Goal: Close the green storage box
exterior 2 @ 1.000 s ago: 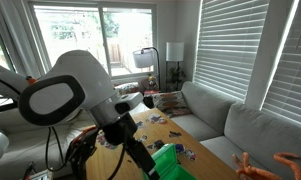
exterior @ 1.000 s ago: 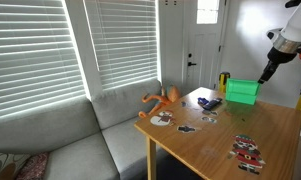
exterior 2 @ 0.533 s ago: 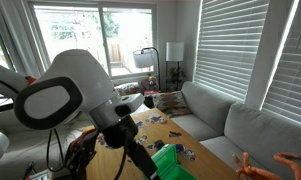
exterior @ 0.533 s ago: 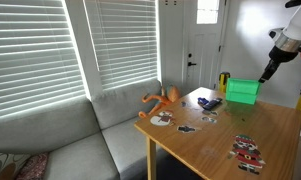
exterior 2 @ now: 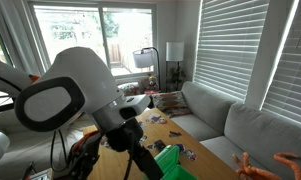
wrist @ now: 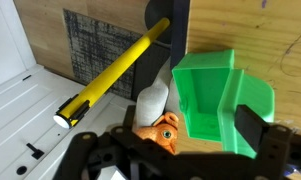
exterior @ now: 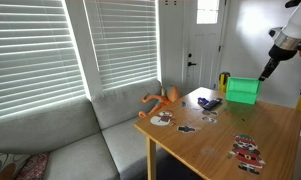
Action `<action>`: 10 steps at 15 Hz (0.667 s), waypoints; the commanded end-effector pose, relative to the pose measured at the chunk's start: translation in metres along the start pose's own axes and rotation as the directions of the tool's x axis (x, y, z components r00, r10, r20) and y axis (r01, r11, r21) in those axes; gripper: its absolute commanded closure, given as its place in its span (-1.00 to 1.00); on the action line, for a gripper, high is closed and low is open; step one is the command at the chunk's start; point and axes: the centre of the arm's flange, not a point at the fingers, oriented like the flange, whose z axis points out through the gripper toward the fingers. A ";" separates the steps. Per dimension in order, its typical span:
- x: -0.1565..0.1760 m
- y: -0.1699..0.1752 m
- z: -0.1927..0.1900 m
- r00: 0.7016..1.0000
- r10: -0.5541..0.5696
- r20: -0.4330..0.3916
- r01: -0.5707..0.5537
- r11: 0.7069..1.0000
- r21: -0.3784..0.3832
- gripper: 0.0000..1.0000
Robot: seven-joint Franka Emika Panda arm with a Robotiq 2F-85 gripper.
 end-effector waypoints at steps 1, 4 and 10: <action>0.007 0.013 0.011 1.000 -0.001 -0.002 0.001 1.000 0.015 -1.00; 0.009 0.019 0.016 1.000 0.008 0.009 -0.008 1.000 0.019 -1.00; 0.013 0.028 0.025 0.999 0.023 0.026 -0.024 0.999 0.029 -1.00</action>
